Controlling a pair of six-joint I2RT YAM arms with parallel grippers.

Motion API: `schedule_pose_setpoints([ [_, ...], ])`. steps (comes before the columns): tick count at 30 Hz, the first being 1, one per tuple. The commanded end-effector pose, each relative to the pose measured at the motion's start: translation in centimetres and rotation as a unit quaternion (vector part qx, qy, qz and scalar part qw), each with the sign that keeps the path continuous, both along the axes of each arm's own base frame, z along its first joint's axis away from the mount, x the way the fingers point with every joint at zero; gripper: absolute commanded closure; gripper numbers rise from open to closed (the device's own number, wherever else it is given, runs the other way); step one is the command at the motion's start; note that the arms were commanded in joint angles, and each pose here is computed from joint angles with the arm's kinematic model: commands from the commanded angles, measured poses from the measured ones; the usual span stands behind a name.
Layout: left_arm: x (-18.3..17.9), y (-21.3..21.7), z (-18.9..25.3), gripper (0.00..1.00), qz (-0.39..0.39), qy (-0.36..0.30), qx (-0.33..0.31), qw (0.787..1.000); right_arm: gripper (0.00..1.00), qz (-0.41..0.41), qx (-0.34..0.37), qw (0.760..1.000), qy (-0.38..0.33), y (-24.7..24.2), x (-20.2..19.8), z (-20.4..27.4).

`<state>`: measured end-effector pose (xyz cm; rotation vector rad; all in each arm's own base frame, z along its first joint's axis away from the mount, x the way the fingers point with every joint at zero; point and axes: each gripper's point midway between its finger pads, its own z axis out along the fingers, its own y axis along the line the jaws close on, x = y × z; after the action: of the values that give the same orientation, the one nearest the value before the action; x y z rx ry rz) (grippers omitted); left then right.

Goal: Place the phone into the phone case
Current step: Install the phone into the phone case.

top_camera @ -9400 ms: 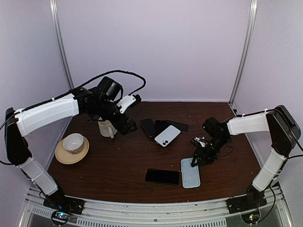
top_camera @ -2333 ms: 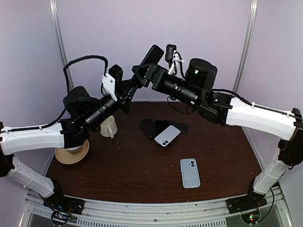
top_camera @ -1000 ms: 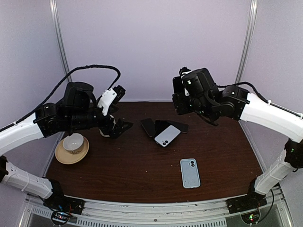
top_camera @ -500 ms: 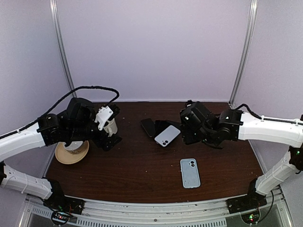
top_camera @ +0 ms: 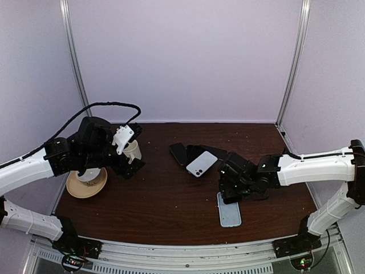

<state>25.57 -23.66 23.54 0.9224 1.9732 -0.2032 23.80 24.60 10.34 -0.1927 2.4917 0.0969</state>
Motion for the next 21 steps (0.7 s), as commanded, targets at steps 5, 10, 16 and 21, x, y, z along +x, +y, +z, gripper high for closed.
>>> schedule_pose_setpoints([
  [5,0.8,-0.2,-0.1,0.03,-0.002,-0.014,-0.001,1.000,1.00,-0.023,0.022,0.998,0.047,0.8,-1.6,-1.9],
  [10,1.0,-0.1,-0.2,0.02,0.002,-0.018,0.005,1.000,1.00,-0.043,0.037,0.996,0.070,0.8,-3.3,-2.2],
  [16,0.7,-0.2,-0.2,0.03,-0.005,-0.016,0.000,1.000,1.00,-0.036,0.008,0.996,0.078,0.6,-4.7,-3.2],
  [21,0.6,-0.3,0.0,0.02,-0.006,-0.016,-0.002,1.000,1.00,-0.044,0.008,0.996,0.078,0.3,-4.8,-3.8],
])
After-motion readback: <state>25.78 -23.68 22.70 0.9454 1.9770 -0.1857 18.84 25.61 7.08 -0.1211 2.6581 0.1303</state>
